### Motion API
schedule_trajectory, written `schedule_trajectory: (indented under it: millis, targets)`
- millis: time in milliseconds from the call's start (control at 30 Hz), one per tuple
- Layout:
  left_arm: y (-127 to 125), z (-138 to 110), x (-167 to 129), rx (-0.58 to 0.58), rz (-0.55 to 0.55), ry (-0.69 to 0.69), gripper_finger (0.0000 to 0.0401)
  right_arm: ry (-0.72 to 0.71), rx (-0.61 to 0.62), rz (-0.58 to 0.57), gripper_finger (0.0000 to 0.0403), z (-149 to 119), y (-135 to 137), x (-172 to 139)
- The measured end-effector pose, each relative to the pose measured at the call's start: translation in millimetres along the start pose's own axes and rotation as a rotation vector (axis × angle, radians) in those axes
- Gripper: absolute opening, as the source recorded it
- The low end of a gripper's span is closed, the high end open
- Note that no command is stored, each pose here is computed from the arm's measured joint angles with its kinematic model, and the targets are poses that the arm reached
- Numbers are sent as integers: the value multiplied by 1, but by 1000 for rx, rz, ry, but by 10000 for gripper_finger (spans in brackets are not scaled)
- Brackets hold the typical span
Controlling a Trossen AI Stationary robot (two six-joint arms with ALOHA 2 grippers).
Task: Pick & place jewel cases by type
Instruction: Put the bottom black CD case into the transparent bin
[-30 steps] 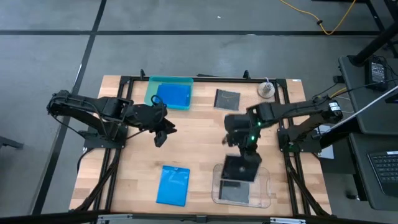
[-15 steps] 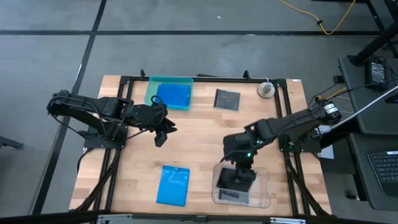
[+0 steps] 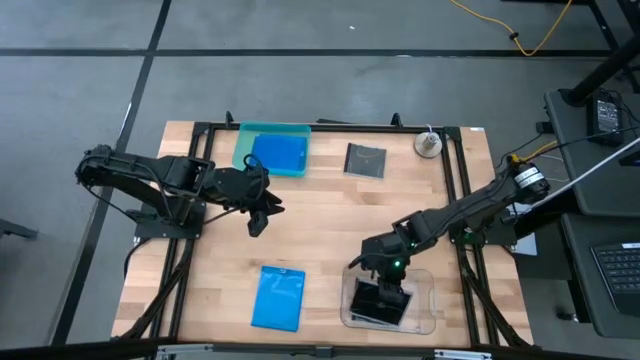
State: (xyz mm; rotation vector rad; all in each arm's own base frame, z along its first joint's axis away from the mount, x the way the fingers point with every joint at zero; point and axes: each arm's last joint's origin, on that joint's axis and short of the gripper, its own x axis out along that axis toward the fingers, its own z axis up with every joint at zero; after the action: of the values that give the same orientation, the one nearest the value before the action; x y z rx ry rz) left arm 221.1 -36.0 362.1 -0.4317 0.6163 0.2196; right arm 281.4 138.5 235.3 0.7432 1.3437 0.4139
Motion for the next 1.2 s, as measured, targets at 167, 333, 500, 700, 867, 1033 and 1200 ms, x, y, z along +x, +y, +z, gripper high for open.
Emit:
schedule_trajectory:
  millis: [167, 333, 500, 700, 867, 1033, 1200]
  targets:
    - [0, 0, 0, 0, 0, 0, 108, 13, 21, -3, 17, -7, -7, 10]
    - [0, 0, 0, 0, 0, -1, 108, 20, 17, -19, 26, -10, -9, 14]
    - [0, 0, 0, 0, 5, -5, 105, 49, -22, -30, 17, -11, -12, 21]
    - [0, 0, 0, 0, 18, -14, 108, 128, -40, -23, 23, -7, -21, 38]
    - [0, 0, 0, -2, 18, -14, 108, 157, -68, 0, 25, -4, -25, 48]
    - [0, 0, 0, -16, 18, -14, 105, 152, -88, 22, 17, -3, -23, 48]
    - [1, 1, 0, -12, 35, -25, 107, 159, -89, 46, 30, -1, -19, 43]
